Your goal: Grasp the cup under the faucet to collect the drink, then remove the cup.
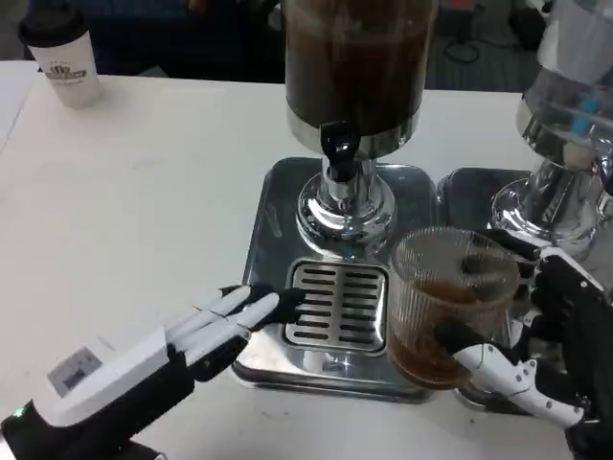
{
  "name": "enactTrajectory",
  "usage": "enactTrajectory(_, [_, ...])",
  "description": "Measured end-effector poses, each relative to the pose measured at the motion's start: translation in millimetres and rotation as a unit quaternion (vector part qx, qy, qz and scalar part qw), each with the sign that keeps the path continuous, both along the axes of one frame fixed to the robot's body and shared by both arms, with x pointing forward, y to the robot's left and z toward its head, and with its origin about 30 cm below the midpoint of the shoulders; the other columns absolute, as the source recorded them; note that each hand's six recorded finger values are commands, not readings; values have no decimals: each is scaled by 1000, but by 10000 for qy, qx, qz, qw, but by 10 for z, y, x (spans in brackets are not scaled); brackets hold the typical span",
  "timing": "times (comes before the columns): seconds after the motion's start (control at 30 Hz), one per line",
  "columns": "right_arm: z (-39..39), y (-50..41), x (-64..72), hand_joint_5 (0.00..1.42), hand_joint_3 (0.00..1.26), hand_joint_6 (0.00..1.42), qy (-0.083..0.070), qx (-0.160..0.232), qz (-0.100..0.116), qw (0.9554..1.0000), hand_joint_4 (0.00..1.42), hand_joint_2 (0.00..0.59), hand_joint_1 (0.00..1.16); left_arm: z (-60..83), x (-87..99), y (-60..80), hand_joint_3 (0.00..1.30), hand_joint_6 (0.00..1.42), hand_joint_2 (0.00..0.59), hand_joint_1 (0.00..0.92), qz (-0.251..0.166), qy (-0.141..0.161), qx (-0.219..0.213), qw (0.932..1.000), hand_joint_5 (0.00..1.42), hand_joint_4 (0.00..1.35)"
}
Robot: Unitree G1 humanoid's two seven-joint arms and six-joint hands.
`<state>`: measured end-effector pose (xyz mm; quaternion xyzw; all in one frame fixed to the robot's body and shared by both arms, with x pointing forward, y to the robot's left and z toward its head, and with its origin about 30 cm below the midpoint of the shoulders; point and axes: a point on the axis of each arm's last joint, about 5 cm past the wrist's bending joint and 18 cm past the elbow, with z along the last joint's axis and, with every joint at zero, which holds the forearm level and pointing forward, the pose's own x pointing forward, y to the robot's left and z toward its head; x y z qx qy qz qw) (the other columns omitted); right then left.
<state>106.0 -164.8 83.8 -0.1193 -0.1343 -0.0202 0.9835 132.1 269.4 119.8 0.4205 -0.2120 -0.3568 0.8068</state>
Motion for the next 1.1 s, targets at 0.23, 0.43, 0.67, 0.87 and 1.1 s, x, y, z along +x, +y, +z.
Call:
enactTrajectory(0.23, [68, -28, -96, 1055, 698, 1370, -80, -27, -94, 9999, 820, 155, 908, 14, -29, -10, 0, 0, 34, 0, -99, -29, -70, 9999, 0, 0])
enactTrajectory(0.43, [89, -47, -134, 1056, 700, 1370, -93, 25, -157, 9998, 820, 153, 910, 7, -51, -6, 0, 0, 38, 0, -117, 3, -102, 9999, 0, 0])
enactTrajectory(0.67, [133, -46, -155, 1056, 708, 1369, -170, 7, -106, 9998, 827, 152, 912, 16, -121, -15, 1, 0, 40, 0, -246, -78, -214, 9994, 0, 0])
enactTrajectory(0.87, [144, -52, -196, 1063, 714, 1368, -145, -12, -113, 9998, 831, 152, 913, 29, -154, -32, 2, 0, 43, 0, -400, -199, -238, 9987, 0, 0])
enactTrajectory(1.1, [181, -51, -200, 1068, 723, 1368, -228, -10, -84, 9997, 841, 151, 913, 34, -170, -30, 6, 0, 43, 0, -414, -227, -243, 9986, 0, 0])
